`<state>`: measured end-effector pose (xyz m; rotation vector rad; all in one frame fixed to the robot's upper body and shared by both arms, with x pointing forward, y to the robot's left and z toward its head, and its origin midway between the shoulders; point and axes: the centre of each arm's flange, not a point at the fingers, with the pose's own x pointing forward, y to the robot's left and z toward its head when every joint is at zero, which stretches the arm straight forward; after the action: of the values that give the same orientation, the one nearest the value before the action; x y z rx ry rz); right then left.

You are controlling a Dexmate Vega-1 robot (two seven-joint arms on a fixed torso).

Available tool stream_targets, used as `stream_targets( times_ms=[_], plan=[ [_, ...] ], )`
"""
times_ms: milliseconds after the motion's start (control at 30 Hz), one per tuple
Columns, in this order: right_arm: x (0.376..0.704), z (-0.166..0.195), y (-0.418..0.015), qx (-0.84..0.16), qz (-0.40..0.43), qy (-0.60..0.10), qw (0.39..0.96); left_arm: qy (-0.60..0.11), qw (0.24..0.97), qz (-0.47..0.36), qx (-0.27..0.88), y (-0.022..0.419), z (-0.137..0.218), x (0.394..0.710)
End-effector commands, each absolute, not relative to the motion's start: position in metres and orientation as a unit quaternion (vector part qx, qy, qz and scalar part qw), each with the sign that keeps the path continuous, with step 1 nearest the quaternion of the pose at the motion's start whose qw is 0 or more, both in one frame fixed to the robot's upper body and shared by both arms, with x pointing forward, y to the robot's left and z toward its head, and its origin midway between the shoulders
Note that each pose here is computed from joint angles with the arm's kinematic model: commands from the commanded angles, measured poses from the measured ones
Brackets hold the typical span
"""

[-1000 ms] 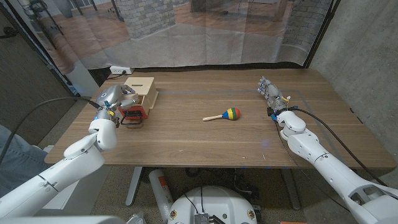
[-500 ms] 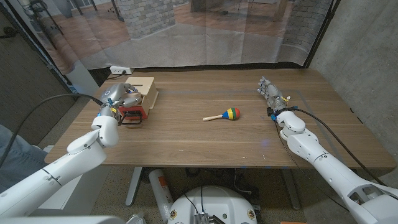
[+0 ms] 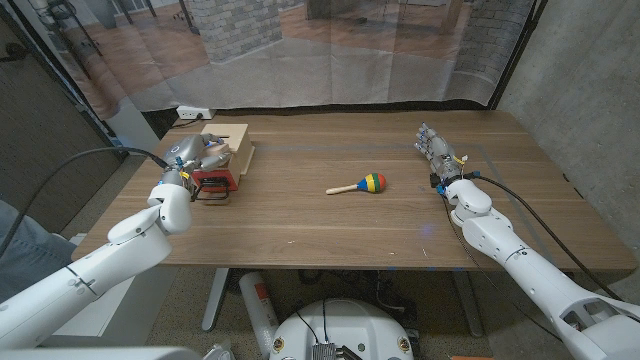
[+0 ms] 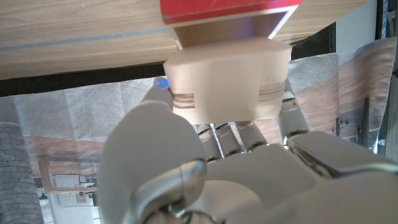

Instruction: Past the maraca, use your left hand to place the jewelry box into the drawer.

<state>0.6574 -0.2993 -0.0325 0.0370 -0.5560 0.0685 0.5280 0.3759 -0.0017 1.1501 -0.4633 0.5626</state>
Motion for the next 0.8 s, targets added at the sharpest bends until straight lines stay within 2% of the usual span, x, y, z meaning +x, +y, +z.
stream_targets(
  times_ms=[33,800],
  plan=[
    [0.657,-0.034,-0.297,0.019,0.036,-0.273,0.961,-0.216,0.791,0.247,0.516,0.378,-0.003,0.521],
    [0.651,-0.028,-0.295,0.003,0.042,-0.271,0.962,-0.225,0.803,0.265,0.484,0.387,-0.007,0.507]
  ],
)
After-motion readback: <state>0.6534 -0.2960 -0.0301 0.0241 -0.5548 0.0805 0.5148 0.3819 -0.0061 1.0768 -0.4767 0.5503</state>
